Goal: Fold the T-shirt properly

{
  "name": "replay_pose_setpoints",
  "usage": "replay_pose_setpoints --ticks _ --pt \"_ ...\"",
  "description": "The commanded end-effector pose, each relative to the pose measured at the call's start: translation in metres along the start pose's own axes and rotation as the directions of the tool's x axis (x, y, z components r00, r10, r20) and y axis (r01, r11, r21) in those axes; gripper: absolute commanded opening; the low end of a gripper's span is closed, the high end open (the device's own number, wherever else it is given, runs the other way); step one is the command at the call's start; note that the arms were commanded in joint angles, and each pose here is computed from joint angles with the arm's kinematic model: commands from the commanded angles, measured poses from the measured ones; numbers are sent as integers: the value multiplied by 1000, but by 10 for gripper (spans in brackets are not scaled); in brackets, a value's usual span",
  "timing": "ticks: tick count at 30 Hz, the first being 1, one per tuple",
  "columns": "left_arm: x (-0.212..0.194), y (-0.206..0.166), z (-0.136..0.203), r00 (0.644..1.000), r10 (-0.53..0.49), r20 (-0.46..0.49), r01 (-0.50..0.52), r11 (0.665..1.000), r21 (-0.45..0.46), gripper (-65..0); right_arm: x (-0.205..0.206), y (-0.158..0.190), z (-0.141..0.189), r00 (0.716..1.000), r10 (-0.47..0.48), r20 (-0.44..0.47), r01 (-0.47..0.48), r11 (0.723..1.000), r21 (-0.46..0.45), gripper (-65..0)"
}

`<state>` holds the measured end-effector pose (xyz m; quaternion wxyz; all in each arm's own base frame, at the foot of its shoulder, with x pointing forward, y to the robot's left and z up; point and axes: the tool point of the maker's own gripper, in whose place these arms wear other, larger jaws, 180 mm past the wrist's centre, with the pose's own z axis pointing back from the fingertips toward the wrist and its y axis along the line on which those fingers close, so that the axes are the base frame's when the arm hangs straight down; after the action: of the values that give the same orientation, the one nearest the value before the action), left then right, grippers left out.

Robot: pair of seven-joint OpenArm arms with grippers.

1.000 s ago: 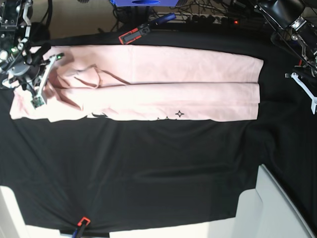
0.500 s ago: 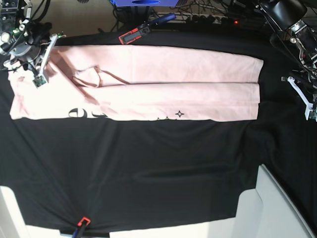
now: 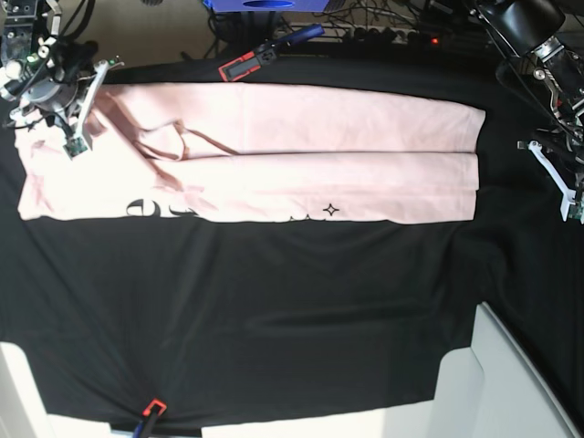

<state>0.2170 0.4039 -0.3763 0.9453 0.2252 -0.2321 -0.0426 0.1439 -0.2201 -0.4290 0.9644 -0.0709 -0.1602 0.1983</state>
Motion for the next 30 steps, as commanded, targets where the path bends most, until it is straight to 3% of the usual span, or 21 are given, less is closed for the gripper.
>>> replay_pose_setpoints --ticks 1,3,7,9,11,18,21,22,25,30 --pt "11 13 4 999 -4 32 3 999 35 -334 1 -5 3 1000 -4 -4 4 1000 -16 -637" --pt "11 13 4 999 -4 32 3 999 35 -334 0 -5 5 1000 -1 -13 1 1000 -16 -576" --pt "11 13 4 999 -4 32 3 999 35 -334 10 -7 11 1000 9 18 -8 1000 -29 -376" --pt "11 13 4 999 -4 32 3 999 35 -334 13 -9 14 1000 10 29 -9 999 -38 -306" --pt "11 13 4 999 -4 32 3 999 35 -334 18 -17 16 999 5 43 -2 998 -58 -297" --pt "7 13 4 1000 0 25 -1 999 33 -334 8 -75 30 979 -189 81 202 960 -193 -299" --pt "6 12 4 1000 0 24 -1 1000 31 -334 8 -58 26 992 -107 64 115 985 -130 -350" --pt "6 11 4 1000 1 24 -2 1000 30 -334 9 -48 24 996 -62 61 67 994 -91 -411" --pt "6 10 4 1000 4 23 -5 1000 28 -334 9 -32 21 995 -85 58 88 995 -54 -634" --pt "6 9 4 1000 5 23 -5 1000 27 -334 17 9 15 998 -8 64 5 999 42 -646"
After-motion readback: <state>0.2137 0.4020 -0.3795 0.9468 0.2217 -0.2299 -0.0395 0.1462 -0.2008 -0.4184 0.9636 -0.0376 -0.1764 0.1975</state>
